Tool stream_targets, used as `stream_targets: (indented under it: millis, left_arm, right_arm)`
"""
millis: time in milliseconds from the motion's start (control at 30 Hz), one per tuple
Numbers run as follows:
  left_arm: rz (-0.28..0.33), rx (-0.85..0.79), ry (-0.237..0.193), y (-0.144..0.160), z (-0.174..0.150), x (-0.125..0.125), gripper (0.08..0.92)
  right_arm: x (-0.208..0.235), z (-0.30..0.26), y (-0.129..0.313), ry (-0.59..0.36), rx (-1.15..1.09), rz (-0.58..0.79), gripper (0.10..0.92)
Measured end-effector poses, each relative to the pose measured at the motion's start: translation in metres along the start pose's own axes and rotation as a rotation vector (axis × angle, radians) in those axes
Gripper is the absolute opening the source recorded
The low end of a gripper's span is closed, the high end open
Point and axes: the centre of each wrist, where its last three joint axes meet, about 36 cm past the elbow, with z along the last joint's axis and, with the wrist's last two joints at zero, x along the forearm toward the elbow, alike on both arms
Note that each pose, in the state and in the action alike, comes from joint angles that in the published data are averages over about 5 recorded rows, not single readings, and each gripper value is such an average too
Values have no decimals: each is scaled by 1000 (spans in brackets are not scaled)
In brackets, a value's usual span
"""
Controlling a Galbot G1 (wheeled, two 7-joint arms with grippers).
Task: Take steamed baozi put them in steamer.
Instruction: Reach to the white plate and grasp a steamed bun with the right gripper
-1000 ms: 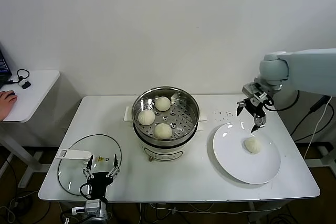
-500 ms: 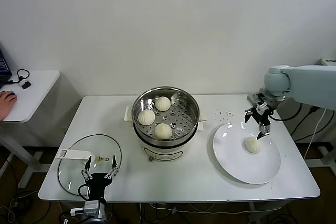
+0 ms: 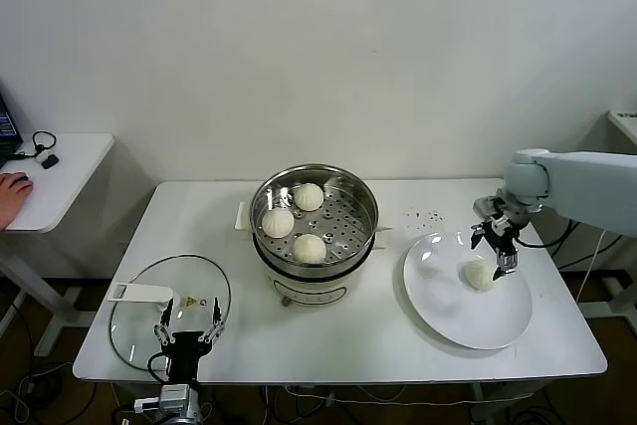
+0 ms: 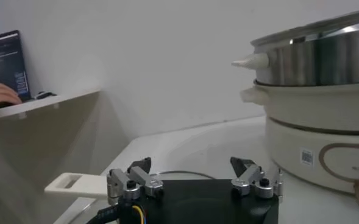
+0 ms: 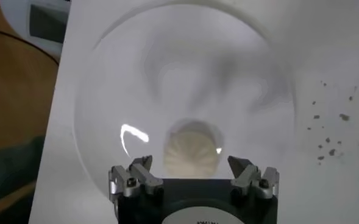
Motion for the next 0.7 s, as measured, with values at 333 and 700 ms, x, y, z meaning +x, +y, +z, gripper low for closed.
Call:
stream_targets:
  millis: [333, 700]
  left_arm:
    - [4, -4, 4, -2, 4, 1, 823]
    - [5, -9, 6, -2, 6, 2, 823]
  right_arm:
    - [-31, 9, 3, 0, -17, -3, 823]
    - [-49, 14, -2, 3, -21, 16, 823]
